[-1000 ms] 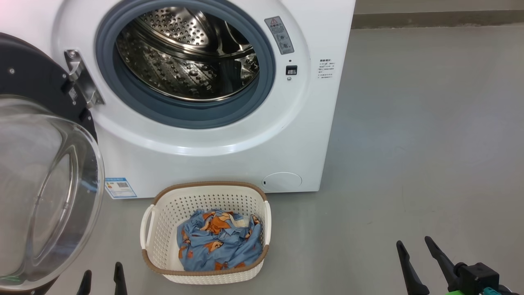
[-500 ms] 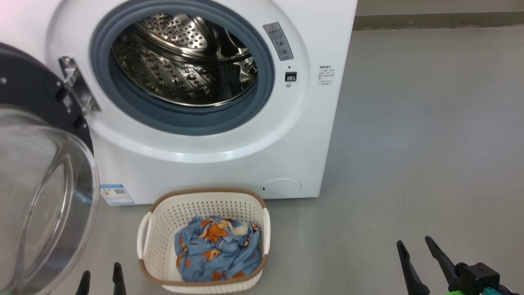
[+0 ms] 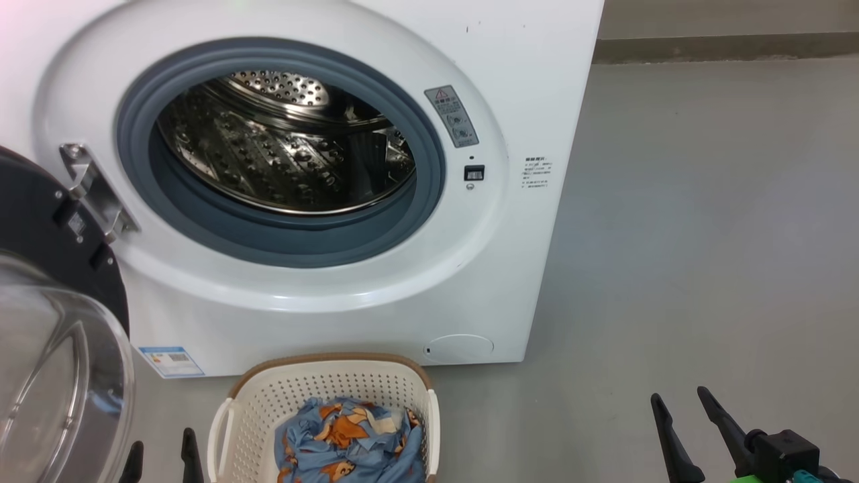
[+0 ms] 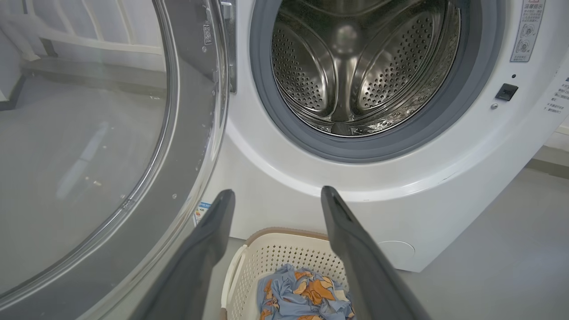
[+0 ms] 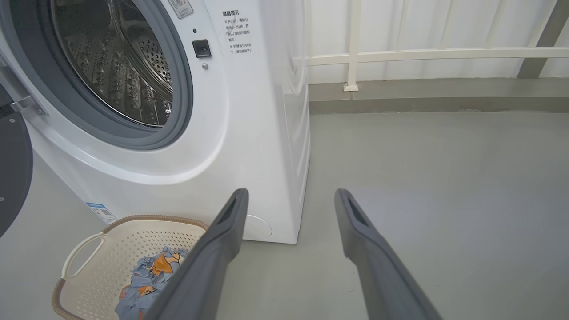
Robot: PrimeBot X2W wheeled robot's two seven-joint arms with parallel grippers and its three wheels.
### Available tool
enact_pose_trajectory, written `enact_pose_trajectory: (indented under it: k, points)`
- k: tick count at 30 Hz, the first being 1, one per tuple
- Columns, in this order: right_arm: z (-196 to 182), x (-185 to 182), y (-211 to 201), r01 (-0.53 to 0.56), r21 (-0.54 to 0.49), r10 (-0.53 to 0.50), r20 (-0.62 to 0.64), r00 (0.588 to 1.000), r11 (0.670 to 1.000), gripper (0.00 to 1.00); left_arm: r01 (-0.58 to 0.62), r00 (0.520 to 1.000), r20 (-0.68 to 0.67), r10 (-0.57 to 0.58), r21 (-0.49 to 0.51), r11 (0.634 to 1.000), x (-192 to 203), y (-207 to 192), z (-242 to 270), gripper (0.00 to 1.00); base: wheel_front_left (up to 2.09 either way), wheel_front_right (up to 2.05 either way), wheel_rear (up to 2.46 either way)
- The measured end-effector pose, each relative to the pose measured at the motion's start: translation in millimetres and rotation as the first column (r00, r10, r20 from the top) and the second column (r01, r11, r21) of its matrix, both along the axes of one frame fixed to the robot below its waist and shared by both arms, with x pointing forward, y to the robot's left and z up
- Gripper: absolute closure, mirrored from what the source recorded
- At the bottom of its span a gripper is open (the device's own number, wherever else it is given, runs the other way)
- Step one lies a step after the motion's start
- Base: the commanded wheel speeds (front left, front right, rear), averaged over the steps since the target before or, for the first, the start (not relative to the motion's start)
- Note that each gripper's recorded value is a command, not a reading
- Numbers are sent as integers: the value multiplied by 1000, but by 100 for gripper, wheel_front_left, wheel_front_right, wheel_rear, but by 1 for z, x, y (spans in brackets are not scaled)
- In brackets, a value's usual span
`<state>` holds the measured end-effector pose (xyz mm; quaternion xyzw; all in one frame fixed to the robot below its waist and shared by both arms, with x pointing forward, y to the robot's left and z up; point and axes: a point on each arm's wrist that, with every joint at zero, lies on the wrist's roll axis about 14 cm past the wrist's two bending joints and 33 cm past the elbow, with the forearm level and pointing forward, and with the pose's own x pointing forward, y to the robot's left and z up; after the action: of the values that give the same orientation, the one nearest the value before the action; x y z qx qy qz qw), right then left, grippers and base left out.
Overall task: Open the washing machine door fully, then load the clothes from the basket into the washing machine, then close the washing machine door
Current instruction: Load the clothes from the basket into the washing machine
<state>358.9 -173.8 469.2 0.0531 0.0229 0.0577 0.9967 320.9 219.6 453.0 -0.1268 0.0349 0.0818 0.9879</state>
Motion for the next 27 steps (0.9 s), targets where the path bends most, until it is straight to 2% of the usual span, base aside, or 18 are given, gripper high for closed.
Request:
enact_pose_trajectory:
  k: [14, 27]
  points:
    - [2, 1, 2, -7, 0, 7, 5, 1000, 1000, 0, 3, 1000, 17, -3, 0, 1000, -1, -1, 5, 0, 3, -3, 0]
    - [-7, 3, 2, 5, 14, -5, -22, 1000, 1000, 0, 93, 994, -63, -92, 7, 996, 0, -24, -14, 0, 0, 0, 0]
